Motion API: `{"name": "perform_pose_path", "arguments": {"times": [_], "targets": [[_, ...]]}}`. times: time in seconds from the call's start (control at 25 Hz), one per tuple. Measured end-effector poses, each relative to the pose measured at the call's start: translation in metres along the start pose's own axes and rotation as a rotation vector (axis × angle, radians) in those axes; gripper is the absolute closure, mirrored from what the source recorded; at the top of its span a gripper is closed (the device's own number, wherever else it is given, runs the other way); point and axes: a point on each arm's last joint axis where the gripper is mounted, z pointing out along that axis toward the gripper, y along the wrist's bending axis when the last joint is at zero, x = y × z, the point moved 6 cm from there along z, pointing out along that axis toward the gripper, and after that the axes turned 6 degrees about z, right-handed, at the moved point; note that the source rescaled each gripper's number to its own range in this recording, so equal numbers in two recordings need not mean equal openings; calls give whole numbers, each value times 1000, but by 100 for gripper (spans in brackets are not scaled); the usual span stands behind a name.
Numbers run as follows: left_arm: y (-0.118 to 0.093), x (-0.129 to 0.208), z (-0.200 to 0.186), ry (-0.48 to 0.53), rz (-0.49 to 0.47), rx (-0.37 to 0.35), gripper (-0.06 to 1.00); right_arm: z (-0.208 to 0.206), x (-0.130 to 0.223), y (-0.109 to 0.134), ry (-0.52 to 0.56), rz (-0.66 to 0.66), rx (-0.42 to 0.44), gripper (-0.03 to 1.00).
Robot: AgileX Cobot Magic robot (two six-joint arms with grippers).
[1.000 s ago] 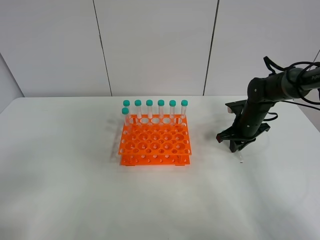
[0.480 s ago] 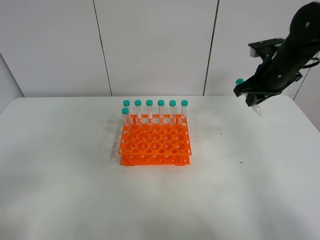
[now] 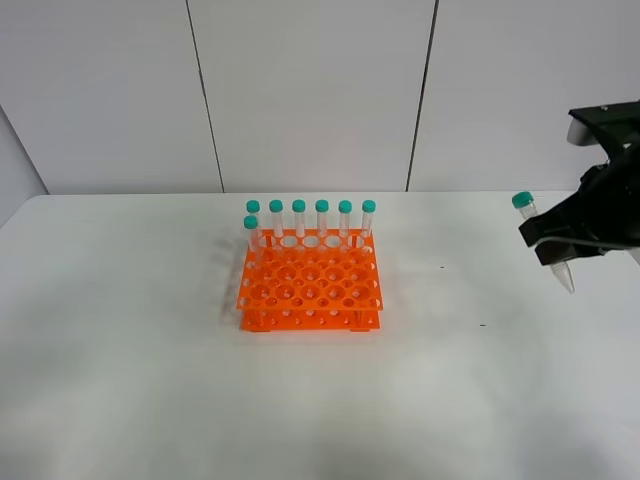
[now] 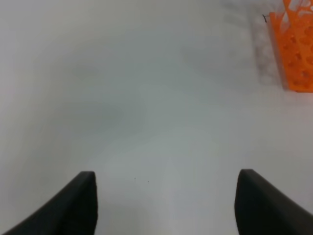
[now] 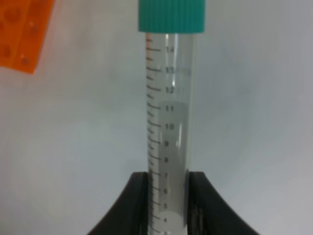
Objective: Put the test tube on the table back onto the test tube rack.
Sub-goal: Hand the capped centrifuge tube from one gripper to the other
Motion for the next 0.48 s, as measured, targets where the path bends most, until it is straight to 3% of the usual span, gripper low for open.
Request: {"name": "perform_pose_path", "arguments": {"times": [0.24,0.48], "targets": [[0,0,0,0,0,0,6,-2,-11,13,-71,-44,-69,96],[0,0,0,0,0,0,6,-11,-19,74,-164,-331,-190,96]]}}
